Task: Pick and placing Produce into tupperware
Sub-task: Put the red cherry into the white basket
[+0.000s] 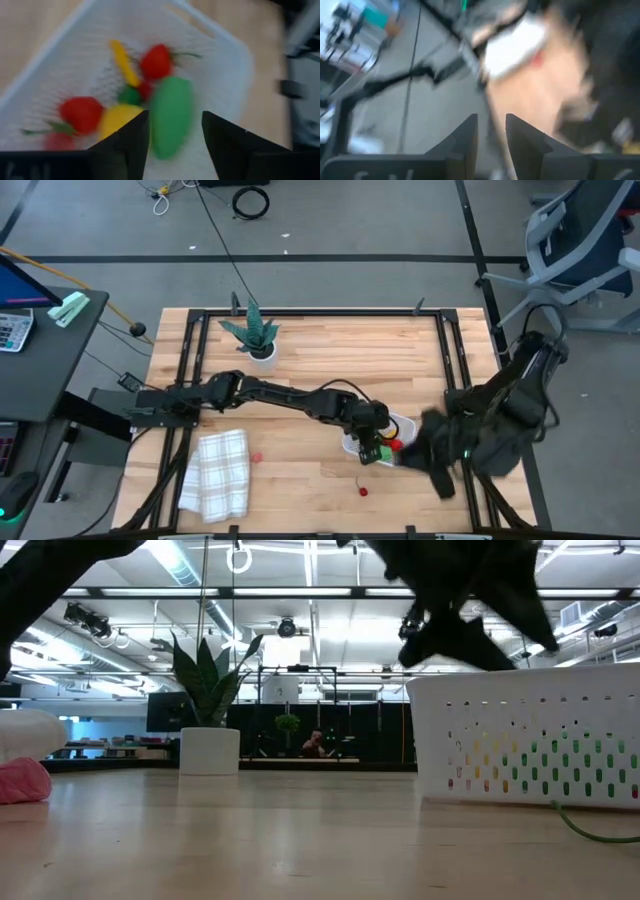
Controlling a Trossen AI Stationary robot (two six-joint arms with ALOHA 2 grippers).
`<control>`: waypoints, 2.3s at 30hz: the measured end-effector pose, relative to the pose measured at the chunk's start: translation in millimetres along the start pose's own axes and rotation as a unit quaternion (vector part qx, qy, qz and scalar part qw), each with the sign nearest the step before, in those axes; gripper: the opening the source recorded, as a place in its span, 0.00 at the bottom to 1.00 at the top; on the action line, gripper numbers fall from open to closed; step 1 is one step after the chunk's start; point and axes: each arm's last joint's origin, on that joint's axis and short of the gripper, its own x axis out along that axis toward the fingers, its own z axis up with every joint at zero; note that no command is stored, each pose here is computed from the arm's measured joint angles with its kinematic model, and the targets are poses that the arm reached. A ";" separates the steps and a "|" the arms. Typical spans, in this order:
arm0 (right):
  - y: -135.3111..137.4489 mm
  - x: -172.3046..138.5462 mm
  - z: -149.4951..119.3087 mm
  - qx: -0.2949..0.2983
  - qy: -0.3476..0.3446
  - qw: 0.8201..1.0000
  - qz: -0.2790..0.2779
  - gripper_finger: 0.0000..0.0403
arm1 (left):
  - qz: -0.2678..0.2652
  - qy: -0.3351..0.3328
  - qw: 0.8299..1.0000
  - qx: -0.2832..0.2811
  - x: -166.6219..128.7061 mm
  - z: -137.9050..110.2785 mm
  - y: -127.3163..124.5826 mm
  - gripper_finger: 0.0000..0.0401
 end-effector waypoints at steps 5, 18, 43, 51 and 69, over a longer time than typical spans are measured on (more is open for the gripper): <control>18.2 22.8 -48.5 0.065 0.131 0.989 0.008 0.27 | -0.074 0.049 0.996 -0.006 -35.0 14.5 -16.1 0.47; 7.6 125.2 -129.1 0.040 0.267 0.955 -0.123 0.27 | -0.089 0.196 0.977 0.003 -105.0 -18.3 -47.4 0.30; -81.3 240.9 -89.1 0.049 0.354 0.909 -0.214 0.49 | -0.063 0.391 0.904 0.160 -138.5 -133.5 -153.4 0.28; -95.9 247.2 -97.1 0.056 0.361 0.895 -0.256 0.49 | -0.061 0.393 0.898 0.189 -144.9 -152.7 -171.8 0.28; -136.4 263.3 -90.1 0.099 0.380 0.871 -0.294 0.49 | -0.023 0.394 0.906 0.155 -153.5 -176.3 -191.9 0.25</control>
